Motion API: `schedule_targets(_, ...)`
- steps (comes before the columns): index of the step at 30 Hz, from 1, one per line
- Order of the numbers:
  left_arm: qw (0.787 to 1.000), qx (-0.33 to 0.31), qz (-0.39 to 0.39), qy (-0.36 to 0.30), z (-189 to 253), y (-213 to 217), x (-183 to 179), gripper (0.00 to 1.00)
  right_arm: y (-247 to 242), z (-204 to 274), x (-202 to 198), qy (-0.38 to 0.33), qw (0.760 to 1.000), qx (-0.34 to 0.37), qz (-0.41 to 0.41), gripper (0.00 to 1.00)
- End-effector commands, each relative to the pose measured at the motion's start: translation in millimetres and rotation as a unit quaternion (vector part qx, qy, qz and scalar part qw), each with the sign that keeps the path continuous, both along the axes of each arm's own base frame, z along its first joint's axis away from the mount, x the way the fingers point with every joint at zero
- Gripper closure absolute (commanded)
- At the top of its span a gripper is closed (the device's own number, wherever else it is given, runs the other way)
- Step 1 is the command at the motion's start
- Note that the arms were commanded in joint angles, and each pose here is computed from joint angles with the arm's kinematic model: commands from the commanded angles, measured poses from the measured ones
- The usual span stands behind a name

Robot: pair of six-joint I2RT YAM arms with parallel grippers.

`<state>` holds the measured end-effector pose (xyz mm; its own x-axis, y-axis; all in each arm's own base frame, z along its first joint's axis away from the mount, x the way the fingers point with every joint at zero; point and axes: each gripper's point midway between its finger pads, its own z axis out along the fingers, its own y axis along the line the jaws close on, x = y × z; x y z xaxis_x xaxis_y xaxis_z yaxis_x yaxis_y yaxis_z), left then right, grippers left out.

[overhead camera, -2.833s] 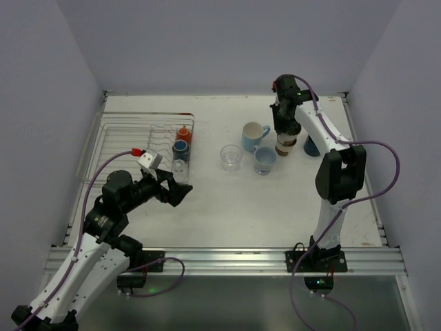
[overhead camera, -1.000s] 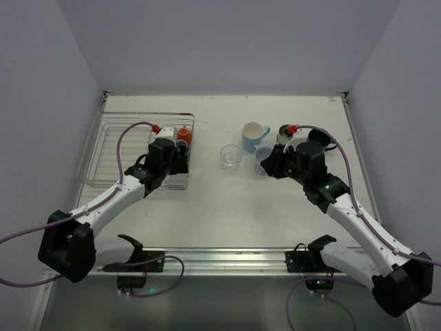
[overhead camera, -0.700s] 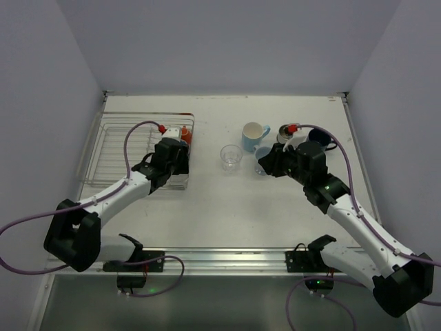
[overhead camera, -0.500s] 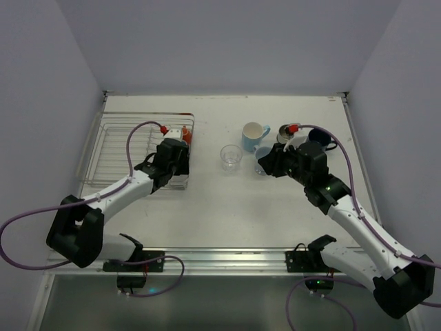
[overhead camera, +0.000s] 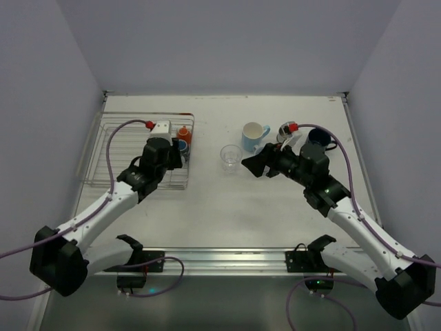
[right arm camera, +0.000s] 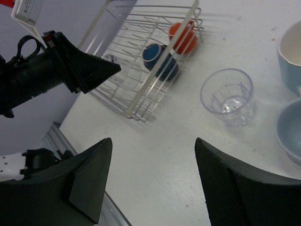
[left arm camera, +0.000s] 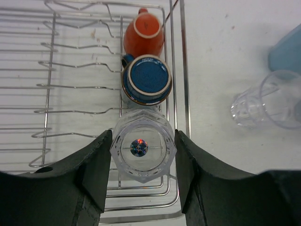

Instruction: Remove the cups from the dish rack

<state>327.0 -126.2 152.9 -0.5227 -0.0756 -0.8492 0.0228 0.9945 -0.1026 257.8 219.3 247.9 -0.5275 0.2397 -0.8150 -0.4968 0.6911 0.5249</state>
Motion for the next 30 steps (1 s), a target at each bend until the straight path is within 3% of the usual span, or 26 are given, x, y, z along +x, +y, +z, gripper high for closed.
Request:
schedule_targets(1,0.996,-0.039,0.013,-0.074,57.8,3.3,-0.1,0.9,31.3,41.4,-15.4,-0.028,0.991,0.104,0.073,0.26)
schedule_targets(4,0.992,-0.083,-0.01,-0.094,82.3,-3.0,-14.5,0.91,49.8,57.3,-25.8,-0.037,0.981,0.156,0.111,0.2)
schedule_targets(7,0.975,-0.176,-0.077,-0.115,108.0,-29.8,-36.6,0.91,69.4,66.2,-38.6,-0.044,0.968,0.197,0.148,0.16)
schedule_targets(9,0.949,-0.254,-0.114,-0.148,137.2,-45.2,-51.2,0.91,80.2,74.3,-48.0,-0.058,0.958,0.22,0.171,0.16)
schedule_targets(10,0.937,-0.283,-0.153,-0.134,130.5,-59.0,-63.6,0.91,83.7,68.4,-50.0,-0.054,0.957,0.223,0.176,0.17)
schedule_targets(11,0.916,-0.318,-0.174,-0.17,154.0,-64.0,-70.5,0.91,90.1,68.9,-52.1,-0.061,0.953,0.231,0.187,0.18)
schedule_targets(15,0.86,-0.424,-0.23,-0.166,172.6,-82.1,-99.9,0.91,93.1,54.7,-53.4,-0.042,0.949,0.25,0.189,0.26)
schedule_targets(20,0.827,-0.466,-0.265,-0.169,179.5,-88.5,-116.8,0.9,100.2,55.9,-66.4,-0.039,0.941,0.256,0.22,0.31)
schedule_targets(30,0.806,-0.494,-0.293,-0.144,171.7,-101.5,-121.9,0.87,117.0,70.3,-69.6,-0.045,0.929,0.265,0.254,0.43)
